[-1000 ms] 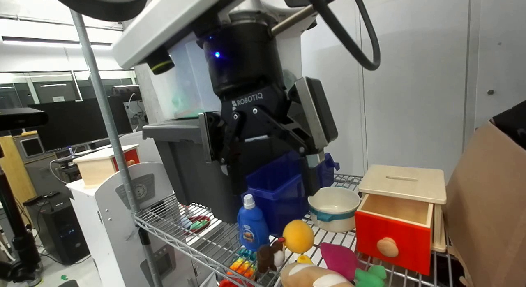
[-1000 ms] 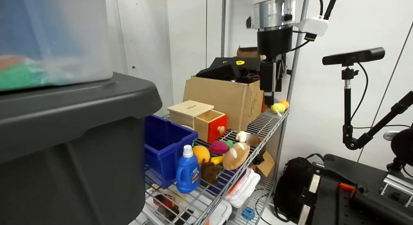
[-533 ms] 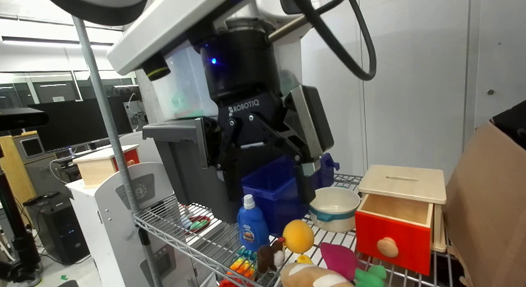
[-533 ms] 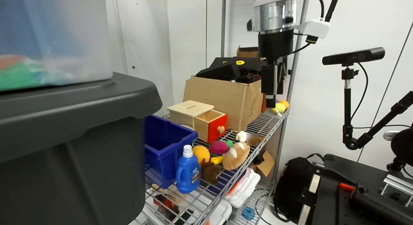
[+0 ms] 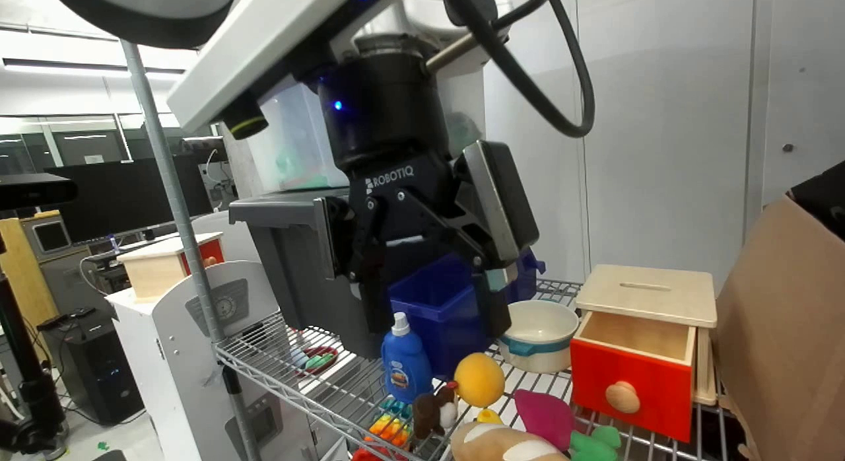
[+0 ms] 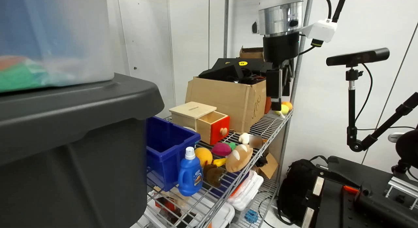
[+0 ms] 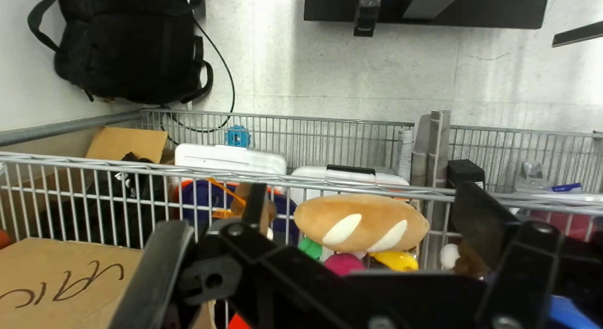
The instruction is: Put the brown plush toy in the blue storage container
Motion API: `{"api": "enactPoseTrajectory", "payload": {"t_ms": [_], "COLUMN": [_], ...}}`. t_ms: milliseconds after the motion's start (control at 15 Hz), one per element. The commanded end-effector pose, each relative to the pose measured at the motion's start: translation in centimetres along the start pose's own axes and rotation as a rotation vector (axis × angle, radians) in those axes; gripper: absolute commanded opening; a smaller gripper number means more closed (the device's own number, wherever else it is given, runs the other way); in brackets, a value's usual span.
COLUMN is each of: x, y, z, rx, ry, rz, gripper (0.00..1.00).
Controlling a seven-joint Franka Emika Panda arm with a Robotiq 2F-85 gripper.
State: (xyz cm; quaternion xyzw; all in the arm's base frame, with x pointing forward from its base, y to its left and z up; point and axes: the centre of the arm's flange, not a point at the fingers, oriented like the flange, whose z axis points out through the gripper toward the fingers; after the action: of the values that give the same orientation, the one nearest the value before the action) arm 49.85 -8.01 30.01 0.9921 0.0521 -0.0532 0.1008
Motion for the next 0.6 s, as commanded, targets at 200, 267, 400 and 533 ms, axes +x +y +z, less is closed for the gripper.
{"api": "enactPoseTrajectory", "payload": {"t_ms": [200, 267, 400, 533], "x": [1.7, 2.1, 3.0, 3.9], "y": [2.0, 2.1, 2.1, 2.0], "z": [-1.3, -1.5, -1.8, -2.1], "rx": [-0.065, -0.064, -0.063, -0.059], "ry": [0.061, 0.077, 0.109, 0.141], "rz": [-0.014, -0.019, -0.025, -0.032], "gripper": [1.00, 1.00, 1.00, 1.00]}}
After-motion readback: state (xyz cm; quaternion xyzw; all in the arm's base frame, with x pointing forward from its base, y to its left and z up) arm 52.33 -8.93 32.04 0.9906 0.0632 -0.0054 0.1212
